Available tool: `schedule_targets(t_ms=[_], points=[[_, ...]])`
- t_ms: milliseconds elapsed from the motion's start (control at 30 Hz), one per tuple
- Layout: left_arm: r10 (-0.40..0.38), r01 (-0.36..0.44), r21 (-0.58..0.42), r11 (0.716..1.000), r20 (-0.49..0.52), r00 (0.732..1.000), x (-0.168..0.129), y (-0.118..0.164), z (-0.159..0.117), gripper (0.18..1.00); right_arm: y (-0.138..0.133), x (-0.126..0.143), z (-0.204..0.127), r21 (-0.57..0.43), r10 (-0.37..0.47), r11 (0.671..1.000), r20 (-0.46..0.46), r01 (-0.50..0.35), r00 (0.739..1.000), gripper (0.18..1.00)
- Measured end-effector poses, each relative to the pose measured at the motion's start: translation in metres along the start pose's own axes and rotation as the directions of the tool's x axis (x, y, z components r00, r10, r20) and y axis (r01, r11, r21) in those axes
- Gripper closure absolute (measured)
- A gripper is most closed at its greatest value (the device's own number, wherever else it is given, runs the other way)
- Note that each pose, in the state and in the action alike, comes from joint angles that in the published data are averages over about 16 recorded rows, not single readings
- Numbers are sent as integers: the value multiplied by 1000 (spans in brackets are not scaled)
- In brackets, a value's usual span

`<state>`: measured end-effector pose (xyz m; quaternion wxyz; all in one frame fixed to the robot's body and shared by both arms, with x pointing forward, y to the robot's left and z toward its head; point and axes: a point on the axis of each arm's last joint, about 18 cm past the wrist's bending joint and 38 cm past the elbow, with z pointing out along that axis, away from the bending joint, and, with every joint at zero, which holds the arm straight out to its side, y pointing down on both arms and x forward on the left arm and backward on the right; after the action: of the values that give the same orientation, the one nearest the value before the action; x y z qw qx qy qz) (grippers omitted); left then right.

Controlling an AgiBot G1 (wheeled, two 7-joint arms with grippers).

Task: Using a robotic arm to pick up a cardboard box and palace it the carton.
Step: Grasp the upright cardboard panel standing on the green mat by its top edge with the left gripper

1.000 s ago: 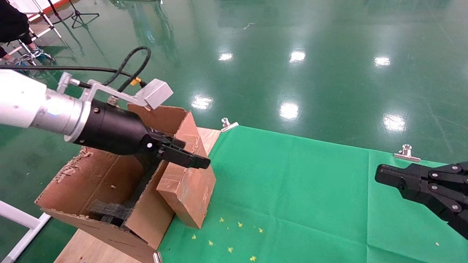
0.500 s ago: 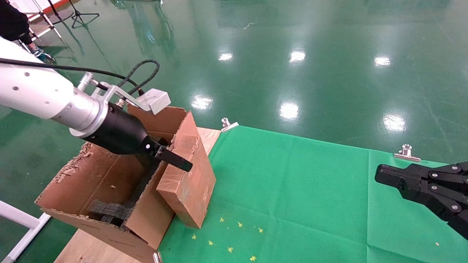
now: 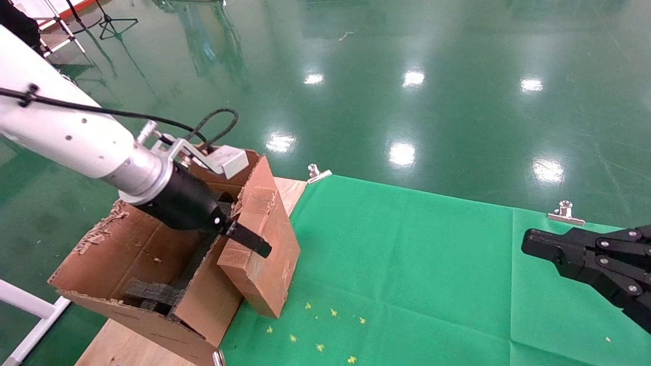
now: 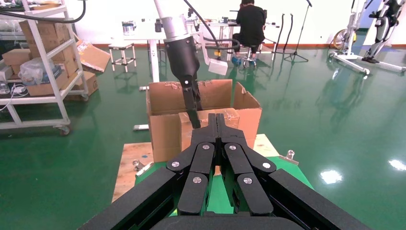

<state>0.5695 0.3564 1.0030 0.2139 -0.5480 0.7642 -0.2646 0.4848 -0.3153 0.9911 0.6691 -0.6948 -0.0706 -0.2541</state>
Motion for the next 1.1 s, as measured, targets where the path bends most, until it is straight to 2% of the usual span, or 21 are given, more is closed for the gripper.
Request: schedule_targets(t_ms=[500,700,967,1100], points=[[-10,11,-37,999,3,1000,-1,-4,17,186,0,0,0,0,0,1000,0,0,1000,981],[-10,11,-37,999,4,1000,-1,-4,18,202,0,0,0,0,0,1000,-1,0,1000,952],[-10,10,-35,999,3,1000,-1,-4,17,261,0,0,0,0,0,1000,-1,0,1000,857],[-9,9,-35,999,2,1000,-1,-3,17,322,0,0,0,0,0,1000,-1,0,1000,795]])
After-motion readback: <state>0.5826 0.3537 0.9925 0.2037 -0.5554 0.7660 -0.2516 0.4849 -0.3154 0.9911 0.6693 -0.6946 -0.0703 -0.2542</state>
